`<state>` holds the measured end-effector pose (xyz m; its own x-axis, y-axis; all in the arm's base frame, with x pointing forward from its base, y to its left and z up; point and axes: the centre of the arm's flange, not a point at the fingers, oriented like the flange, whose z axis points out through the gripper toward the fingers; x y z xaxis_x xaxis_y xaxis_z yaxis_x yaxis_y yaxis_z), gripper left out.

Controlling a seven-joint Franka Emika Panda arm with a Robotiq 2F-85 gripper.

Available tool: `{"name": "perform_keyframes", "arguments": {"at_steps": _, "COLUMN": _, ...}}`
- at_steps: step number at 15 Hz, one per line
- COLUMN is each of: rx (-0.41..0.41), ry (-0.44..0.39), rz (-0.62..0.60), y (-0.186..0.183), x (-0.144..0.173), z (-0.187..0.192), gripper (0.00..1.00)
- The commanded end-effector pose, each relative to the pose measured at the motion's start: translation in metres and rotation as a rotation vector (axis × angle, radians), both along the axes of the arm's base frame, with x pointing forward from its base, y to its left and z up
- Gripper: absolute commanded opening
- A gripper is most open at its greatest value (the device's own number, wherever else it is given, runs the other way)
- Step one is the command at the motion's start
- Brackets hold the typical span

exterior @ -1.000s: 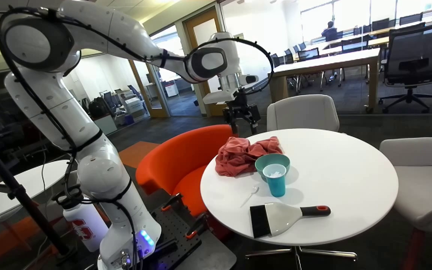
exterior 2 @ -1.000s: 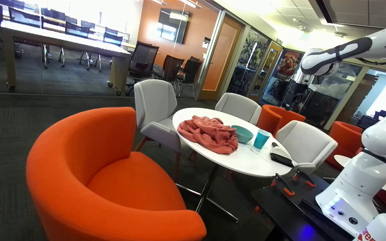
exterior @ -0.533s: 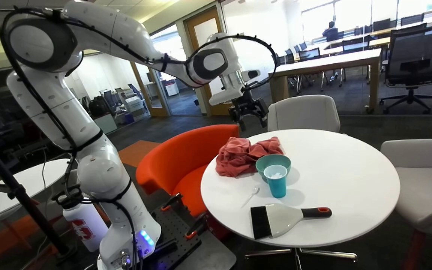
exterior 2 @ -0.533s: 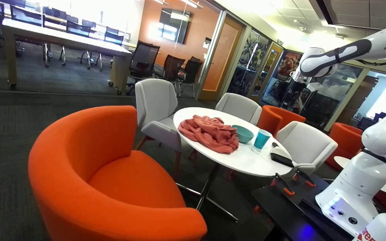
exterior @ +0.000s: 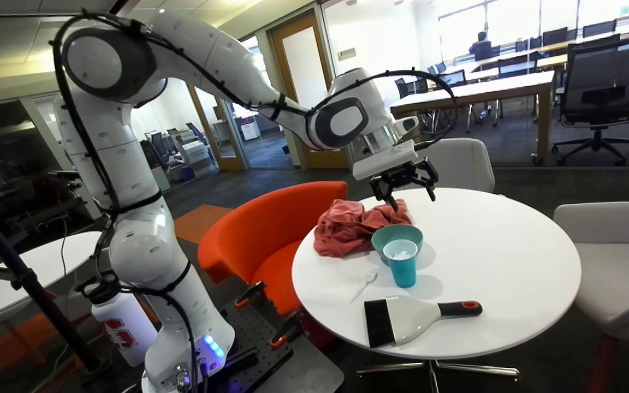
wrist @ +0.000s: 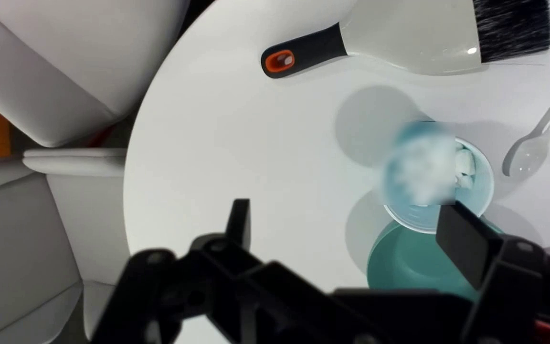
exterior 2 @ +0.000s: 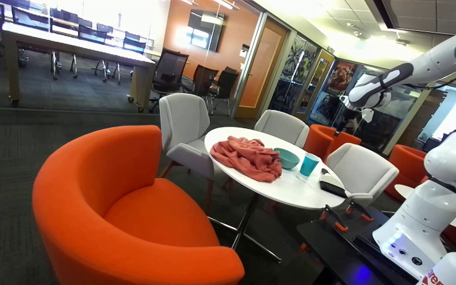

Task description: Pour the contents in the cup into the bowl

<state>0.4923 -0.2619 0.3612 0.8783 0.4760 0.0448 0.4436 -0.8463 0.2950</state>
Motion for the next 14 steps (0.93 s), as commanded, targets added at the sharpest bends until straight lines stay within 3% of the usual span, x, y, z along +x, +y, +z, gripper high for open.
{"name": "perform_keyframes", "arguments": {"at_steps": 1, "rx": 0.044, "ry": 0.008, "rz": 0.144, "y": -0.033, "x": 0.033, "z": -0.028, "gripper": 1.0}}
{"name": "perform_keyframes", "arguments": {"at_steps": 3, "rx": 0.081, "ry": 0.014, "rz": 0.21, "y": -0.033, "x": 0.045, "z": -0.04, "gripper": 1.0}}
{"name": "perform_keyframes", "arguments": {"at_steps": 4, "rx": 0.094, "ry": 0.017, "rz": 0.21, "y": -0.029, "x": 0.048, "z": -0.04, "gripper": 1.0}}
{"name": "perform_keyframes", "arguments": {"at_steps": 5, "rx": 0.077, "ry": 0.018, "rz": 0.177, "y": -0.017, "x": 0.029, "z": -0.041, "gripper": 1.0}}
{"name": "perform_keyframes", "arguments": {"at_steps": 14, "rx": 0.109, "ry": 0.036, "rz": 0.226, "y": -0.011, "x": 0.058, "z": -0.067, "gripper": 1.0}}
